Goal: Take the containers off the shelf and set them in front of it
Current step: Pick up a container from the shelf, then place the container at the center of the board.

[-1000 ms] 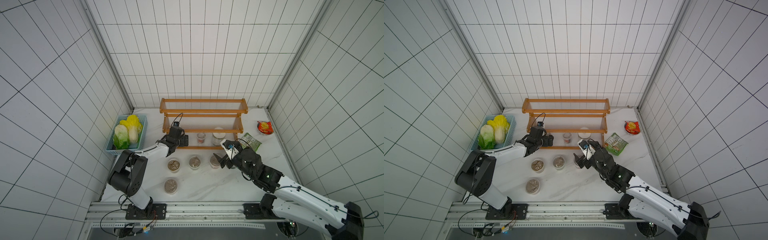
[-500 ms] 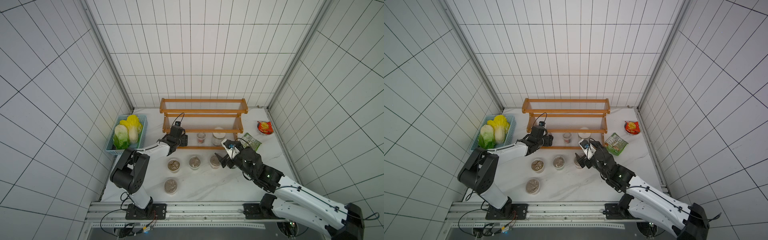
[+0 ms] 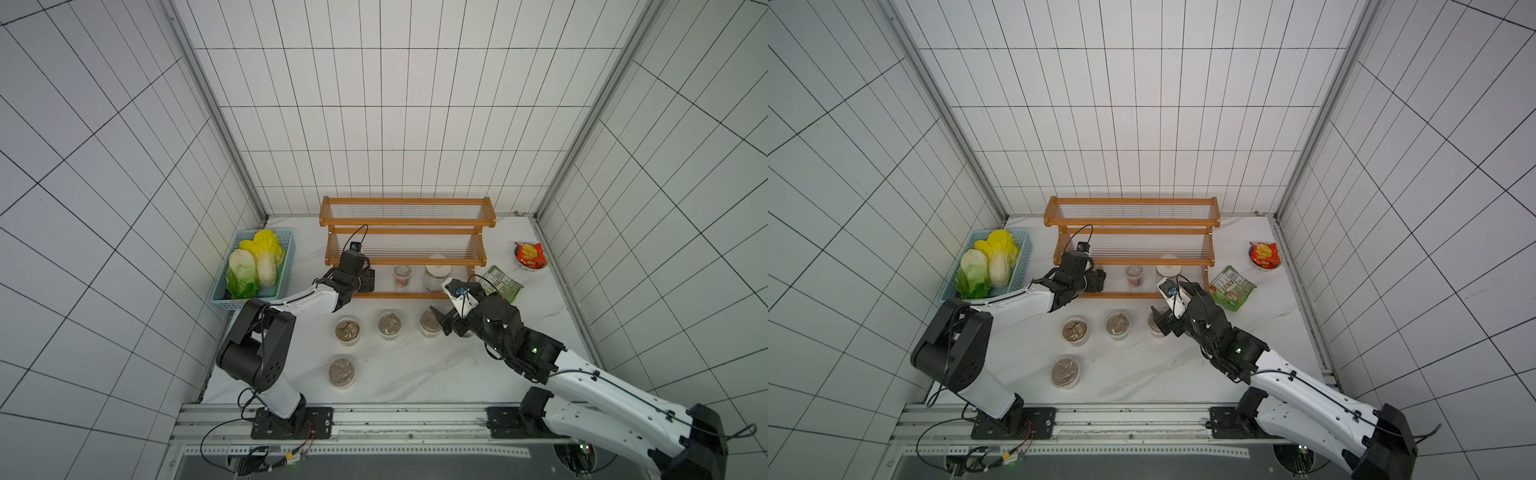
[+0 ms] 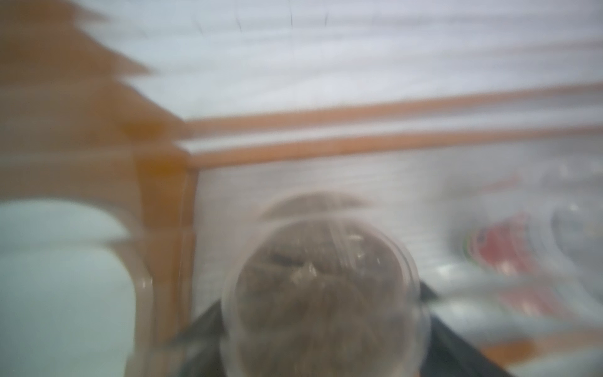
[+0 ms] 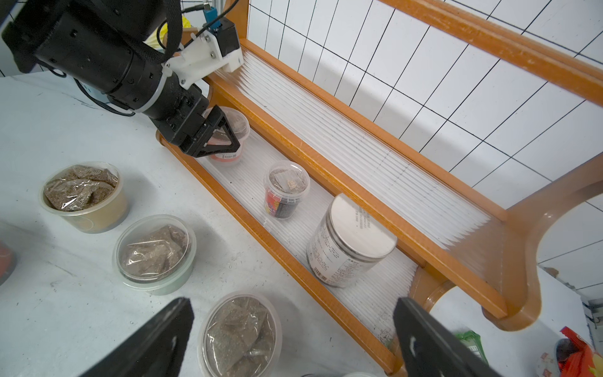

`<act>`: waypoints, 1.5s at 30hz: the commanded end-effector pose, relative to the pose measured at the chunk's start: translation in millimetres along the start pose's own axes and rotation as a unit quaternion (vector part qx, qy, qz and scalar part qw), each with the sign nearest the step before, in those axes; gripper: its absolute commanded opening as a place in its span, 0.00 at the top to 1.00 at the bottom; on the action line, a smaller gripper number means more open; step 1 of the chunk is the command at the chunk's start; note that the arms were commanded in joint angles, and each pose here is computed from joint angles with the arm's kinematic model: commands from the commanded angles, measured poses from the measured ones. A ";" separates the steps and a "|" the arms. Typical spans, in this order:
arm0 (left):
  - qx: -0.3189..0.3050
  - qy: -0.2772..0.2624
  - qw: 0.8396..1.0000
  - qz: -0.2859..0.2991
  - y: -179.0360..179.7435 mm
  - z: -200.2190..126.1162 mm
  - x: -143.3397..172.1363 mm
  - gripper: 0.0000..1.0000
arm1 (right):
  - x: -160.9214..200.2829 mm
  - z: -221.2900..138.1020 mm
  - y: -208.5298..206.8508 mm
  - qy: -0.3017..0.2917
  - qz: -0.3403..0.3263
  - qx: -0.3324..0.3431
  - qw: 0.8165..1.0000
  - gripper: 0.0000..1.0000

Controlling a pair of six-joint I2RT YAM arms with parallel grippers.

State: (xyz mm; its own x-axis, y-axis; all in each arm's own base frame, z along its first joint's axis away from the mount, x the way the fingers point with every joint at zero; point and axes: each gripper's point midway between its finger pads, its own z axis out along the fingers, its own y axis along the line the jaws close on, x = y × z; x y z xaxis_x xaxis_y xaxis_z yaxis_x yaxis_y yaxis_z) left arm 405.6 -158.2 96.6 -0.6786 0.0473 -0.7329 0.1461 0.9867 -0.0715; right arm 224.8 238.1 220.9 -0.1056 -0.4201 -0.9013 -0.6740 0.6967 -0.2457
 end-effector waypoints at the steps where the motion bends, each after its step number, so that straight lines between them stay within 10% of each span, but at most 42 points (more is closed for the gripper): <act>1: 0.011 -0.026 1.000 0.000 -6.7 -18.7 -17.1 0.23 | -9.2 -2.5 -4.4 -0.008 0.004 0.002 1.000 0.01; 29: 0.112 0.020 0.990 0.085 -89.8 -176.0 98.0 0.23 | -2.8 -15.3 -23.6 -0.007 -0.003 0.037 0.999 0.01; 45: 0.126 0.060 0.983 0.123 -129.3 -180.2 193.9 0.22 | 10.1 -29.2 -39.0 0.017 -0.006 0.056 0.998 0.01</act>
State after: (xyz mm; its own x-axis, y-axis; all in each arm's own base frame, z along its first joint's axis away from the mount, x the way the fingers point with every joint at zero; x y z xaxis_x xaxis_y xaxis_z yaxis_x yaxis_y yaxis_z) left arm 121.7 -245.3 88.0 -0.6730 0.3728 -0.6388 0.5256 0.8488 -0.0584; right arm 228.2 195.4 233.1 -0.1089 -0.4385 -0.8921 -0.5999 0.7446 -0.2928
